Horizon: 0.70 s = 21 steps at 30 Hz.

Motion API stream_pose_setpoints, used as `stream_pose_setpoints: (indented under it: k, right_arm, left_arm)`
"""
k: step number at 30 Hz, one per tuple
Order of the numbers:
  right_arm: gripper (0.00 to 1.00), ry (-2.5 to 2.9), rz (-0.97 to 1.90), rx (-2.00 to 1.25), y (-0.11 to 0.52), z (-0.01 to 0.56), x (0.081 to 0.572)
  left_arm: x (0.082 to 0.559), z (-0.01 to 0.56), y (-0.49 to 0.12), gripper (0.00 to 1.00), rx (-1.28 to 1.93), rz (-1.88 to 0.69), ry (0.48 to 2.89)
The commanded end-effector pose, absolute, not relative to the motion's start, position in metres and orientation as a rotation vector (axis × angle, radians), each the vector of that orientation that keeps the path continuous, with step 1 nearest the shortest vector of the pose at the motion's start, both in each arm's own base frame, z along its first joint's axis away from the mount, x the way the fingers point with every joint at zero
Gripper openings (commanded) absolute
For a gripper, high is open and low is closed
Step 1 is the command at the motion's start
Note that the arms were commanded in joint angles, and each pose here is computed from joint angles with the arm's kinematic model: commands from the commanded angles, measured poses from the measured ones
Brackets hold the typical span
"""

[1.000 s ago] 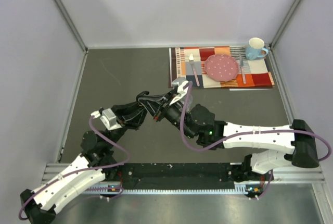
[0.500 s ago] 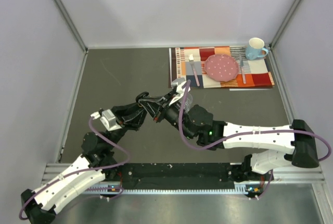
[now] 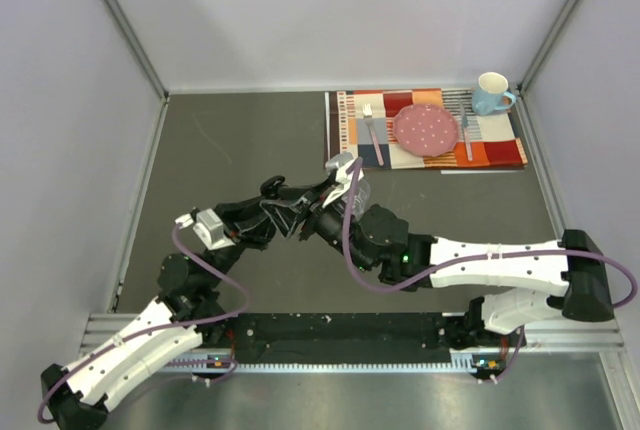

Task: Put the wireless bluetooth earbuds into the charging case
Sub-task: Place the earbud in the charging case.

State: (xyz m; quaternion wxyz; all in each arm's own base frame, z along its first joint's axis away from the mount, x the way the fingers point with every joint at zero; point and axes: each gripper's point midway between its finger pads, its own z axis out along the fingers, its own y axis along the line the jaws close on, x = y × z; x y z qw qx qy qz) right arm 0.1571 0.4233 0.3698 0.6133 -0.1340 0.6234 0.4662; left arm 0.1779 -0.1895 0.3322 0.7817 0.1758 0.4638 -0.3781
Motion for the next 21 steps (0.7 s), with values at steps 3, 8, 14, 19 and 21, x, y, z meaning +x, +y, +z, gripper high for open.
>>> stream_pose_setpoints:
  k: [3, 8, 14, 19, 21]
  right_arm:
    - [0.59, 1.338, 1.11, -0.255, 0.404, 0.424, 0.155]
    - [0.68, 1.245, 1.173, -0.317, 0.401, 0.451, 0.142]
    - [0.72, 1.125, 1.227, -0.336, 0.38, 0.483, 0.128]
    - [0.8, 1.293, 1.027, -0.257, 0.35, 0.461, 0.159]
    - [0.86, 1.454, 0.951, -0.189, 0.336, 0.45, 0.19]
  left_arm:
    - [0.165, 0.365, -0.179, 0.0, 0.344, -0.842, 0.877]
    - [0.165, 0.362, -0.183, 0.0, 0.359, -0.852, 0.889]
    - [0.165, 0.358, -0.186, 0.0, 0.373, -0.86, 0.905]
    - [0.161, 0.356, -0.19, 0.0, 0.421, -0.858, 0.9]
    - [0.156, 0.356, -0.193, 0.0, 0.457, -0.863, 0.883]
